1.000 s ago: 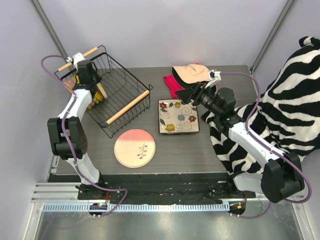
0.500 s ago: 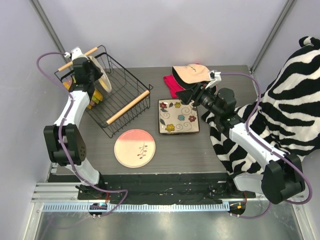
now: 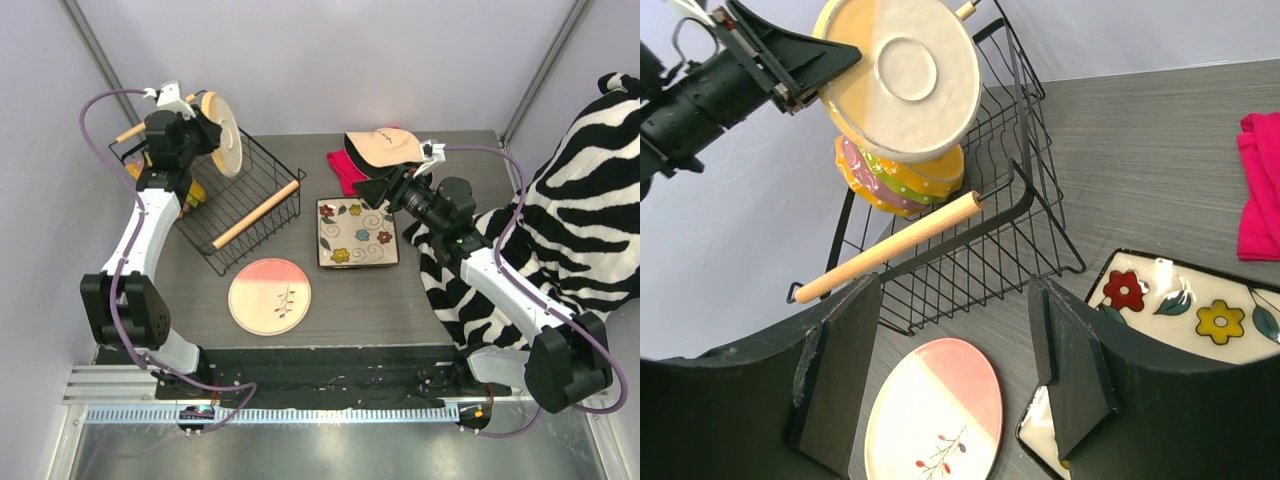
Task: Unload the plates from the dish rack
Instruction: Unload the plate from the dish rack, then place the plate at the center of the board.
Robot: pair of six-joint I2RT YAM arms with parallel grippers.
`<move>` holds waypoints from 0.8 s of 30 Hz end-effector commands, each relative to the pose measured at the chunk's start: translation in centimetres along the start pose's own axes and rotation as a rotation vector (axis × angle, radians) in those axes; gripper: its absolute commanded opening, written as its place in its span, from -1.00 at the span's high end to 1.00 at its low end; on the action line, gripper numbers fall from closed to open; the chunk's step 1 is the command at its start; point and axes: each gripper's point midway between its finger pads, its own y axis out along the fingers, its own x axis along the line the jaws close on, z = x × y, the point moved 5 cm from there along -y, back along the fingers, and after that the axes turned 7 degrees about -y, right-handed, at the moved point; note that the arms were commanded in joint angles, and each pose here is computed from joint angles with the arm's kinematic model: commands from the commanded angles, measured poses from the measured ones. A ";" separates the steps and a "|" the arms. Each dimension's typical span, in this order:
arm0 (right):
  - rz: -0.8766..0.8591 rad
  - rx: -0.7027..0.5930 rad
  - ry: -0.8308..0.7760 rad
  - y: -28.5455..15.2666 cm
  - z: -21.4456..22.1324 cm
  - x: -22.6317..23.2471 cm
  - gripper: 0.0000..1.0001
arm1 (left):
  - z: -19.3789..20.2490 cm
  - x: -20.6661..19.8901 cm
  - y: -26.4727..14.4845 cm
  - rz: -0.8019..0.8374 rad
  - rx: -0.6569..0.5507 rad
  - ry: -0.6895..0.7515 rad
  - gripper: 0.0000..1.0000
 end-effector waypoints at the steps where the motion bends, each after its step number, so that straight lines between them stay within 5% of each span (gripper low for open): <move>1: -0.045 -0.047 -0.010 -0.4 -1.7 1.3 -0.37 | -6.2 -8.3 -5.3 0.259 -0.238 0.243 1.00; 7: -0.033 -0.024 -0.016 -0.7 -2.1 1.6 -0.49 | -5.1 -10.0 -9.8 0.253 -0.265 0.404 1.00; 14: -0.186 0.020 0.183 1.5 -3.1 4.1 -0.54 | -3.1 -10.8 -15.1 0.309 -0.280 0.555 1.00; 18: -0.035 0.032 0.220 3.5 -3.2 4.6 -0.70 | -2.4 -10.8 -17.7 0.332 -0.322 0.611 1.00; 24: -0.104 0.035 0.234 5.4 -2.7 10.6 -0.77 | -1.8 -9.8 -20.2 0.316 -0.381 0.657 1.00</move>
